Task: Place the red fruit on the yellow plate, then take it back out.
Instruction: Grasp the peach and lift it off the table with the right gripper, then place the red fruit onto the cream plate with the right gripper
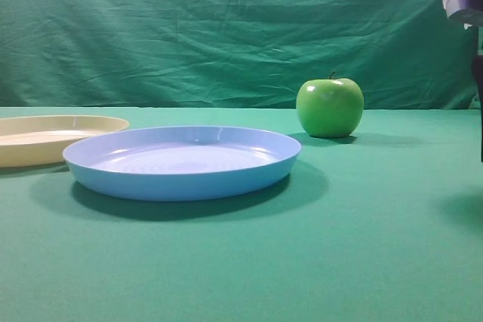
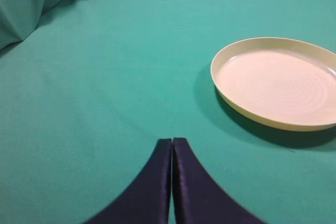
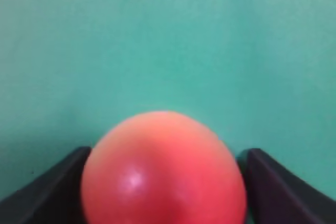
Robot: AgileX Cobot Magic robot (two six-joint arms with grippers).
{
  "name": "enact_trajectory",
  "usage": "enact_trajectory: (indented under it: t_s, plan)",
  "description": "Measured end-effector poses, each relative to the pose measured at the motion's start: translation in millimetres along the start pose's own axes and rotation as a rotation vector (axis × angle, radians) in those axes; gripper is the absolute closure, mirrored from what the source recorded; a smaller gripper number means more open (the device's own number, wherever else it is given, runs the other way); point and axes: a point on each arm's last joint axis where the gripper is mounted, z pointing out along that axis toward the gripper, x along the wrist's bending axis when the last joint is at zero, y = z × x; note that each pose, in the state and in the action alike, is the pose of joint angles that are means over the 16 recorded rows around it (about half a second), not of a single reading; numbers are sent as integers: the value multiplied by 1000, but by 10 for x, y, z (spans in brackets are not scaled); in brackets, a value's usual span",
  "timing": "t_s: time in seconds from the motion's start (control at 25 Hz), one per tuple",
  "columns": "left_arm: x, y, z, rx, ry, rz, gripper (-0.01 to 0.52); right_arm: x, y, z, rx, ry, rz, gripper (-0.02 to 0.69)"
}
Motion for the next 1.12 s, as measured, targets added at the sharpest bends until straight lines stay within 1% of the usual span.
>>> enact_trajectory:
  t_s: [0.16, 0.28, 0.48, 0.72, 0.92, 1.12]
  plan:
    - [0, 0, 0, 0, 0, 0, 514, 55, 126, -119, -10, -4, -43, 398]
    - [0, 0, 0, 0, 0, 0, 514, 155, 254, -245, -27, -19, -98, 443]
    - [0, 0, 0, 0, 0, 0, 514, 440, 508, -482, -102, -59, -221, 454]
    - [0, 0, 0, 0, 0, 0, 514, 942, 838, -716, -232, -90, -383, 459]
    - [0, 0, 0, 0, 0, 0, 514, 1388, 1140, -770, -312, -65, -489, 459]
    - [0, 0, 0, 0, 0, 0, 514, 1825, 1459, -660, -350, -11, -571, 459]
